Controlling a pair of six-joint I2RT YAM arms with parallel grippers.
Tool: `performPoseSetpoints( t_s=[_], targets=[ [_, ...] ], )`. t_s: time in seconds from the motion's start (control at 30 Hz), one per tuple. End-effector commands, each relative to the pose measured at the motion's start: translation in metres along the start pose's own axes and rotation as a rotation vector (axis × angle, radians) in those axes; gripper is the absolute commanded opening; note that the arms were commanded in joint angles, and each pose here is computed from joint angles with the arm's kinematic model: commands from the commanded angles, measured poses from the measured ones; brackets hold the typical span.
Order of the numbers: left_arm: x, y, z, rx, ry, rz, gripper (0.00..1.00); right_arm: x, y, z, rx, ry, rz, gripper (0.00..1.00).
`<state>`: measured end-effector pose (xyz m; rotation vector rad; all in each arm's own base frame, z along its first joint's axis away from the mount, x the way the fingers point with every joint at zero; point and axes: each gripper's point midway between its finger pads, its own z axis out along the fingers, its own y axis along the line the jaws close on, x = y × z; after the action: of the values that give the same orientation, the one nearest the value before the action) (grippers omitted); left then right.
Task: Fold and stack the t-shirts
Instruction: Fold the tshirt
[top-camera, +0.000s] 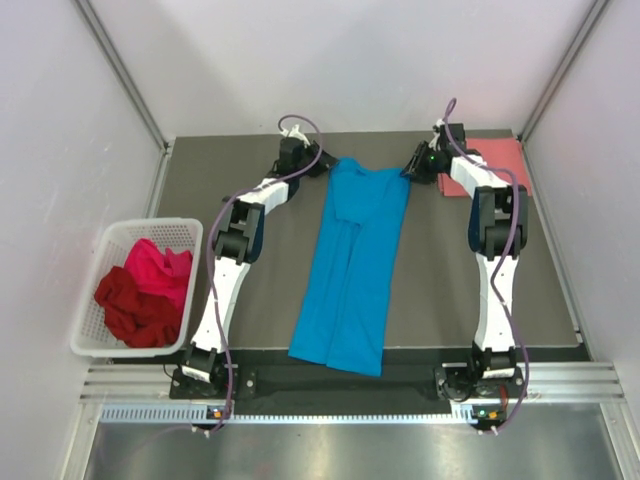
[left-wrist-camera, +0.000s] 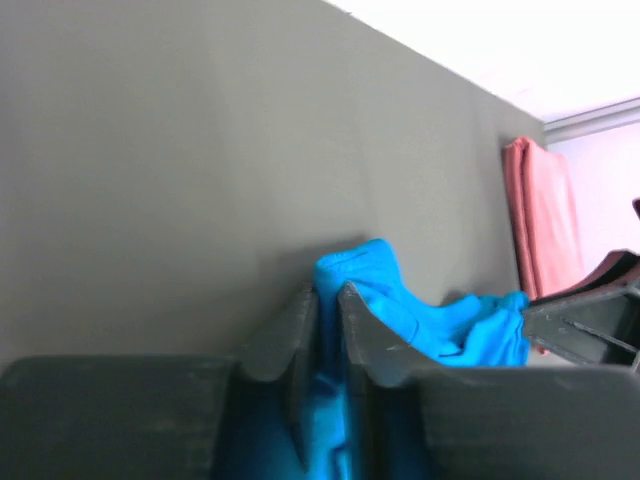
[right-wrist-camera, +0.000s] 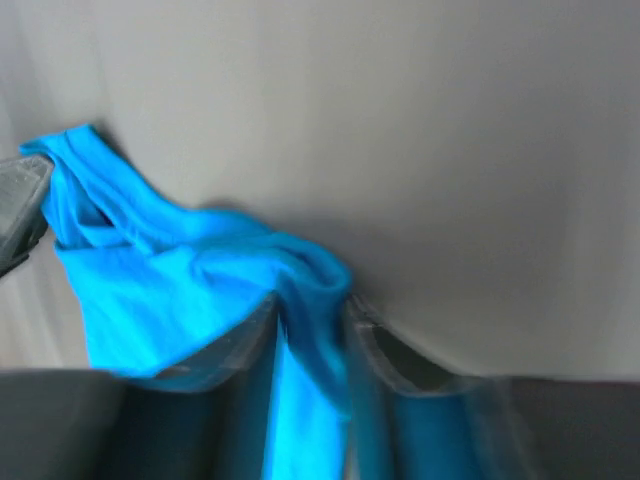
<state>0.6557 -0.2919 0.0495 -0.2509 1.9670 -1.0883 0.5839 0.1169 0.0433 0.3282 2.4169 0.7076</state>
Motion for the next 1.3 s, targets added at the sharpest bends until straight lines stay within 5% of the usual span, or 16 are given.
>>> performPoseSetpoints(
  t_s=[0.0, 0.07, 0.17, 0.43, 0.5, 0.6, 0.63, 0.7, 0.77, 0.9, 0.97, 1.0, 1.07, 1.27],
  targets=[
    [-0.021, 0.003, 0.000, 0.016, -0.064, -0.038, 0.16, -0.015, 0.013, 0.019, -0.101, -0.035, 0.022, 0.24],
    [-0.031, 0.002, -0.002, 0.028, -0.098, -0.046, 0.00, -0.028, 0.029, 0.021, -0.153, -0.066, 0.021, 0.13],
    [-0.051, 0.004, -0.008, 0.000, -0.158, -0.056, 0.00, -0.046, 0.047, 0.026, -0.190, -0.120, 0.017, 0.03],
    [-0.095, 0.023, -0.015, -0.074, -0.270, -0.049, 0.00, -0.087, 0.091, 0.038, -0.310, -0.245, 0.005, 0.03],
    [-0.105, 0.019, -0.013, -0.063, -0.281, -0.044, 0.00, -0.087, 0.090, 0.045, -0.317, -0.243, 0.032, 0.19],
    [-0.108, 0.026, -0.015, -0.122, -0.270, -0.022, 0.40, -0.095, 0.095, 0.037, -0.320, -0.263, 0.033, 0.49],
    [-0.111, 0.024, -0.018, -0.134, -0.269, -0.008, 0.40, -0.097, 0.097, 0.033, -0.311, -0.267, 0.036, 0.49],
    [-0.116, 0.022, -0.024, -0.168, -0.259, 0.048, 0.70, -0.106, 0.098, 0.016, -0.283, -0.278, 0.031, 0.61],
    [-0.123, 0.011, -0.037, -0.215, -0.240, 0.078, 0.77, -0.105, 0.082, 0.004, -0.228, -0.241, 0.062, 0.68],
    [-0.108, 0.015, -0.077, -0.343, -0.159, 0.121, 0.79, -0.109, 0.068, -0.057, -0.121, -0.220, 0.058, 0.72],
    [-0.119, -0.014, -0.107, -0.355, -0.179, 0.152, 0.79, -0.095, 0.051, -0.075, -0.036, -0.187, 0.023, 0.75],
    [-0.093, 0.000, -0.119, -0.402, -0.122, 0.174, 0.79, -0.094, 0.055, -0.105, -0.004, -0.190, 0.010, 0.75],
    [-0.093, -0.025, -0.150, -0.411, -0.112, 0.197, 0.78, -0.066, 0.038, -0.117, 0.067, -0.129, -0.015, 0.76],
    [-0.008, -0.068, -0.232, -0.415, 0.093, 0.265, 0.72, 0.049, 0.033, -0.174, 0.055, 0.077, -0.024, 0.77]
  ],
)
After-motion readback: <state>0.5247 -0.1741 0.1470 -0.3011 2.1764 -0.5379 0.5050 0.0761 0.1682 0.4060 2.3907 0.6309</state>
